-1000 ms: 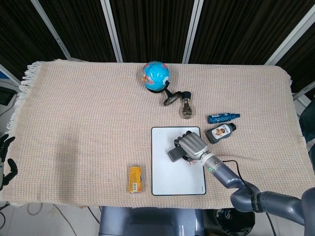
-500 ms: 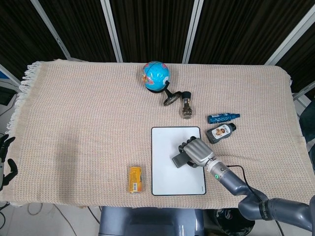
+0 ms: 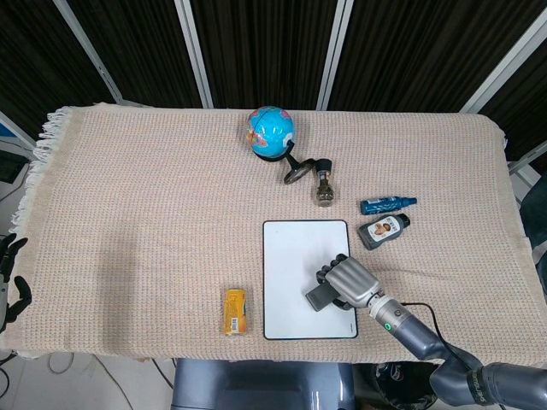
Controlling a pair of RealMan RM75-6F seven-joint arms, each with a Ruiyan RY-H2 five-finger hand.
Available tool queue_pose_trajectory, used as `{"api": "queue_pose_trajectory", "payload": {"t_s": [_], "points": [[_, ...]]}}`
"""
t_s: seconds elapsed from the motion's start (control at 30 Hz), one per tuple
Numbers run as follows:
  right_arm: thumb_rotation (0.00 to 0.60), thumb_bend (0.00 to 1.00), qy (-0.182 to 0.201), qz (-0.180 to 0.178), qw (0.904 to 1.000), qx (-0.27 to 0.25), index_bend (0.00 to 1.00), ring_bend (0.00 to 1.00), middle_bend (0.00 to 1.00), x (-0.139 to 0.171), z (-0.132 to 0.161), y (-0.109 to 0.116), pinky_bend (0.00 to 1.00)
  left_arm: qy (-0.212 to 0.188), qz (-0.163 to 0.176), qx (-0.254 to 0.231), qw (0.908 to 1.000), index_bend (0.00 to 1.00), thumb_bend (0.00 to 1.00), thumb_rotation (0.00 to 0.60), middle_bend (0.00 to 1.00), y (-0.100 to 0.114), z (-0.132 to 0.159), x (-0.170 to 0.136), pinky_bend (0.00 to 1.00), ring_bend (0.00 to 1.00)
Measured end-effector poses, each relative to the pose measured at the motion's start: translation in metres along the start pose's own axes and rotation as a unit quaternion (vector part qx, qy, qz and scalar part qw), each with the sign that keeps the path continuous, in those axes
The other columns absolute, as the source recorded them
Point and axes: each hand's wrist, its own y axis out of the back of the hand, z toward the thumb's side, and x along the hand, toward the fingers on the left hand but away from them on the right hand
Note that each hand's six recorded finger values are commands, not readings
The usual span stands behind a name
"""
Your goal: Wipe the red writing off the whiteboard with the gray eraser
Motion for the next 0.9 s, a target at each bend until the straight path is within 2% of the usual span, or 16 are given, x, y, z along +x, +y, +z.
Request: {"api": "queue_pose_trajectory", "payload": {"t_s": [0.23, 0.47, 0.9], "points": [[0.6, 0.41, -0.01, 0.006, 0.9999, -0.009, 0.51, 0.41, 0.46, -0.006, -0.007, -0.001, 0.28, 0.0, 0.0, -0.001, 1.0, 0.12, 0.75, 0.6, 0.04, 0.001, 0.0, 0.0, 0.0, 0.0], [0.6, 0.41, -0.029, 0.015, 0.9992, -0.024, 0.51, 0.41, 0.46, -0.016, -0.025, -0.004, 0.28, 0.001, 0.0, -0.001, 1.0, 0.12, 0.75, 0.6, 0.04, 0.001, -0.001, 0.0, 0.0, 0.0], [0.6, 0.42, -0.052, -0.005, 0.9981, -0.031, 0.51, 0.41, 0.46, -0.045, -0.049, 0.007, 0.28, 0.001, 0.0, 0.0, 1.0, 0.12, 0.75, 0.6, 0.04, 0.001, -0.001, 0.0, 0.0, 0.0]]}}
